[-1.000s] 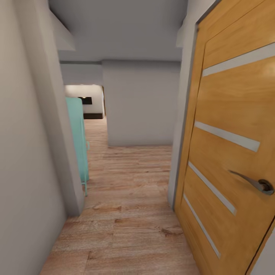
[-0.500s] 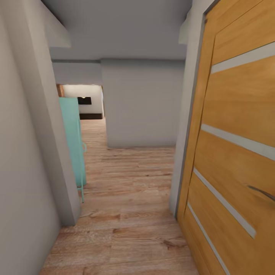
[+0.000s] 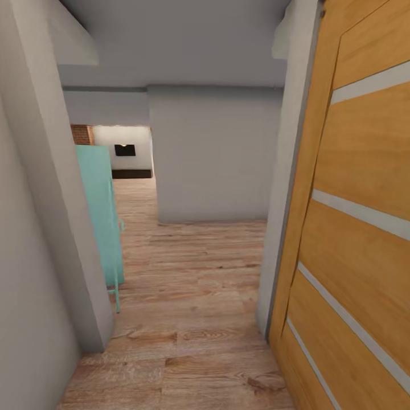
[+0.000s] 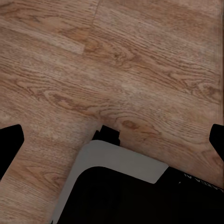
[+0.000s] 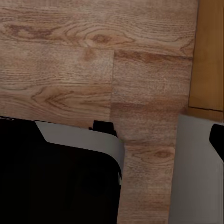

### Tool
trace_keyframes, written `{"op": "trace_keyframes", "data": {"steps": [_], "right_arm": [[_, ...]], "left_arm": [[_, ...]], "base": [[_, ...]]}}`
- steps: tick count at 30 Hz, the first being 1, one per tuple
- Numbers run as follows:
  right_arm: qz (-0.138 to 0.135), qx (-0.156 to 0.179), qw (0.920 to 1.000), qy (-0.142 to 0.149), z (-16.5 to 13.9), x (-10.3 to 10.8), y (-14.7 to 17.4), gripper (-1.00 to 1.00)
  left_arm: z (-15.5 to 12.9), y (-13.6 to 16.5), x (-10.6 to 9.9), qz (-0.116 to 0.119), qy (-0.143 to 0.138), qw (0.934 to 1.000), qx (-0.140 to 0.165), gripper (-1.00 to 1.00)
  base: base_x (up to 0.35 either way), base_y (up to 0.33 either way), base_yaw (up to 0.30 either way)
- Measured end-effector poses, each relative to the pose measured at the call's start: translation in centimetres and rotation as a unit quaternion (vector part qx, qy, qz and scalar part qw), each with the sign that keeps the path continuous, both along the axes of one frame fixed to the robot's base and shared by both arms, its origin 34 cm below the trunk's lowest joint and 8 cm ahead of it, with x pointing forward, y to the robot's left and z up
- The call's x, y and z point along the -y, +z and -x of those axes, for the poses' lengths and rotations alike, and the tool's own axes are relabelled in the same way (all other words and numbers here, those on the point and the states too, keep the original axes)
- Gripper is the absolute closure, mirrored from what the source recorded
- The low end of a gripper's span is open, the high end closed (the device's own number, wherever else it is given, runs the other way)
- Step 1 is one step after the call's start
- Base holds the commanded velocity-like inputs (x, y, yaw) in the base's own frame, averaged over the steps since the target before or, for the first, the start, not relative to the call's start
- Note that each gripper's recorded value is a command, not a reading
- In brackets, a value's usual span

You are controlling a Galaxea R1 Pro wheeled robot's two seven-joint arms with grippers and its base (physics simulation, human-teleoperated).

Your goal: Move the two storage containers from the living room to the garage. In the garage, place one container on the floor and stack the other container on top of it (either order is fine).

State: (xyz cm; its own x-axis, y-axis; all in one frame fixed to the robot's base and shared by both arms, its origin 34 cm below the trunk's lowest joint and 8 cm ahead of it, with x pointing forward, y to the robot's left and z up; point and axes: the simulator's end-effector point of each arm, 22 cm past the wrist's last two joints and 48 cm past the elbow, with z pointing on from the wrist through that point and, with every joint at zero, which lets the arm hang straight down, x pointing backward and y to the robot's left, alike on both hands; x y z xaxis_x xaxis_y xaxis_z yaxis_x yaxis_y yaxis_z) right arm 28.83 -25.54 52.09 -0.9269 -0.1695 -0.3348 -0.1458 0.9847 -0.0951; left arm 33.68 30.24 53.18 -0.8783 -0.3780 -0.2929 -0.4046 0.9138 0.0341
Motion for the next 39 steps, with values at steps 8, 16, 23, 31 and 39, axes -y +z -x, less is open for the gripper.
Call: {"op": "trace_keyframes", "data": {"steps": [8, 16, 23, 31, 39], "right_arm": [[0.000, 0.000, 1.0000, 0.000, 0.00, 0.00, 0.00, -1.00], [0.000, 0.000, 1.0000, 0.000, 0.01, 0.00, 0.00, -1.00], [-0.001, 0.000, 1.0000, -0.005, 0.02, -0.02, 0.00, -1.00], [-0.002, 0.002, 1.0000, -0.001, -0.09, -0.08, 0.03, -1.00], [-0.003, 0.001, 1.0000, 0.001, -0.05, -0.09, 0.01, -1.00]], "left_arm": [[0.00, 0.00, 0.00, 0.000, 0.000, 1.0000, 0.000, -1.00], [0.01, 0.00, 0.00, 0.000, 0.000, 1.0000, 0.000, -1.00], [0.01, -0.01, 0.10, 0.001, 0.000, 1.0000, 0.000, -1.00], [0.02, -0.02, 0.13, 0.001, -0.001, 1.0000, -0.001, -1.00], [-0.01, -0.01, 0.23, 0.001, -0.001, 1.0000, 0.000, -1.00]], "base": [[0.322, 0.000, 0.000], [0.322, 0.000, 0.000], [0.322, 0.000, 0.000], [0.322, 0.000, 0.016], [0.322, 0.000, 0.136]]}}
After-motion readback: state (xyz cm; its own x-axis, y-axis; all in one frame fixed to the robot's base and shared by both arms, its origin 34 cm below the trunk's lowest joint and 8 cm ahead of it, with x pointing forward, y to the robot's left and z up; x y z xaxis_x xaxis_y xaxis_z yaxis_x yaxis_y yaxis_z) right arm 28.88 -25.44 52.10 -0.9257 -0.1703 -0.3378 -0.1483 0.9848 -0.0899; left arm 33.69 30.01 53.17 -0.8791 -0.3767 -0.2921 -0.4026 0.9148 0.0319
